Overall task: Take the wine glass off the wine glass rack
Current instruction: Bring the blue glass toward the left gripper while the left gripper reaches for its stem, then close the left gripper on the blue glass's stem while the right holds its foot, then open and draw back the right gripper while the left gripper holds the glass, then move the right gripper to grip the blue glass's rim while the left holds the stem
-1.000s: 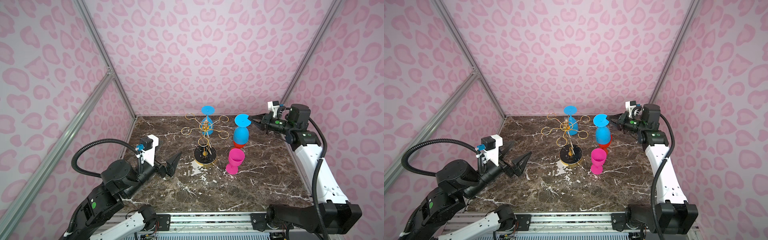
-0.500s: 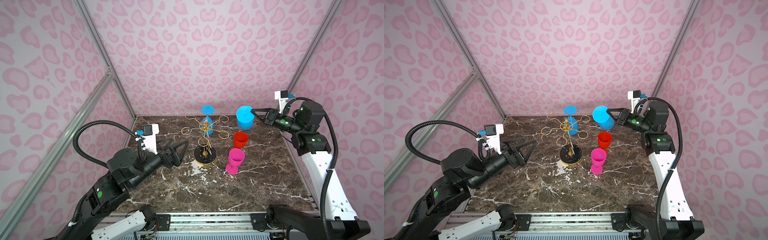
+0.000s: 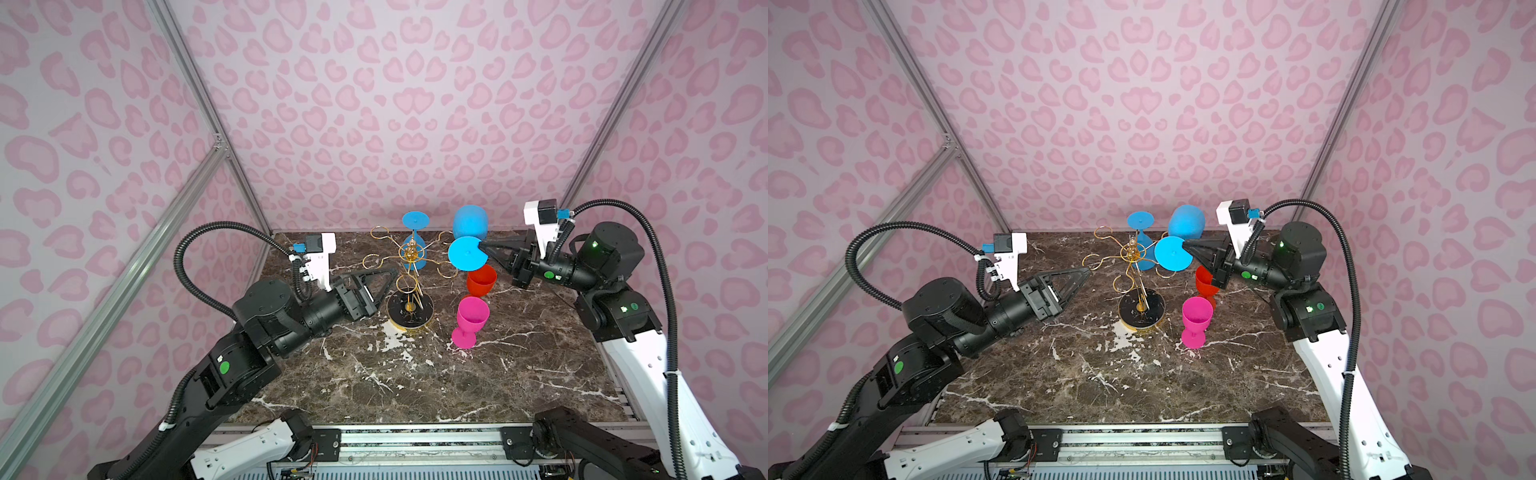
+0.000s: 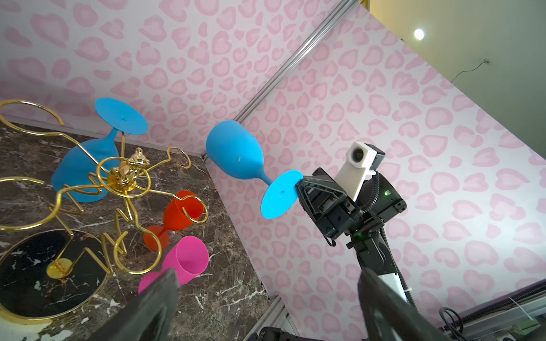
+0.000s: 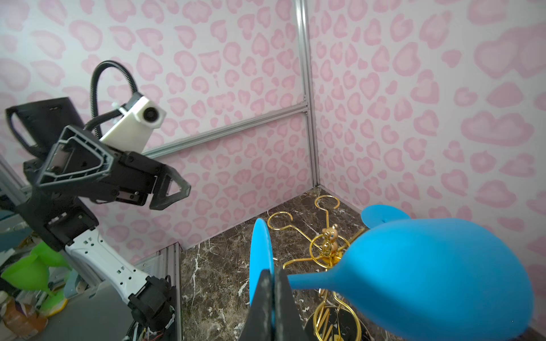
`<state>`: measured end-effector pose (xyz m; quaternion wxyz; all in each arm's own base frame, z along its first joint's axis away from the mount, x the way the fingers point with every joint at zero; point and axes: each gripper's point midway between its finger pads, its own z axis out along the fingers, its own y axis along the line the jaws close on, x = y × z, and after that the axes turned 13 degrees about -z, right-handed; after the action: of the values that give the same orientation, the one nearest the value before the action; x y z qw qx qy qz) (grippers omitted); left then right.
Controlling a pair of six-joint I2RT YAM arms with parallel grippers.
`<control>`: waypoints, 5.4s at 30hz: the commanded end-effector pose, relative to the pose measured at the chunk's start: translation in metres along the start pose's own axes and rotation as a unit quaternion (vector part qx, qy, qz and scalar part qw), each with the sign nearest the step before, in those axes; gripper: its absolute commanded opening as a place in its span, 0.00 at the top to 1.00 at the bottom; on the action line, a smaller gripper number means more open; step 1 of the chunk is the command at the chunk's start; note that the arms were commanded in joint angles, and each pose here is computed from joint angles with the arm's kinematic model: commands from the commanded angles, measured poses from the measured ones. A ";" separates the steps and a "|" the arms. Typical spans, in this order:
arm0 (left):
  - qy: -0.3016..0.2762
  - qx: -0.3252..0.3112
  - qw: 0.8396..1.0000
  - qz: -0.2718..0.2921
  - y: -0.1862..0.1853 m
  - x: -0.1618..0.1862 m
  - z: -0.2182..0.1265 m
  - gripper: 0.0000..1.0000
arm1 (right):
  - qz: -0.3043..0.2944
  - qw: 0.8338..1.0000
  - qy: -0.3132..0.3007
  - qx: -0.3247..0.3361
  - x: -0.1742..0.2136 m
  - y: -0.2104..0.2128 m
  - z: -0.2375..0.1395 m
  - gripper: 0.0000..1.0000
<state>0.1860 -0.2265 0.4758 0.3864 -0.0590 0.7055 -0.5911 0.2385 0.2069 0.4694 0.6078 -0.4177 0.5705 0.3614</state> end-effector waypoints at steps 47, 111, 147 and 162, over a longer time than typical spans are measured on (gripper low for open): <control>0.177 0.079 0.976 -0.102 0.004 0.053 0.078 0.61 | -0.332 0.937 -0.038 -0.103 -0.001 0.106 0.042 1.00; 0.038 -0.228 0.795 0.561 0.101 -0.014 -0.034 0.96 | 0.195 0.970 0.024 0.144 -0.048 -0.008 0.053 0.14; 0.054 -0.276 0.687 0.669 0.133 -0.016 -0.037 0.96 | 0.285 0.944 0.166 -0.028 0.041 0.057 0.126 0.65; 0.065 -0.270 0.682 0.677 0.134 -0.013 -0.034 0.96 | 0.290 0.940 0.174 -0.043 0.051 0.062 0.136 0.89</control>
<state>0.2235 -0.1499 0.3573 0.5917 0.3722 0.7132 0.0511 0.2388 0.3503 0.4099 0.3426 -0.3093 0.7572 0.4621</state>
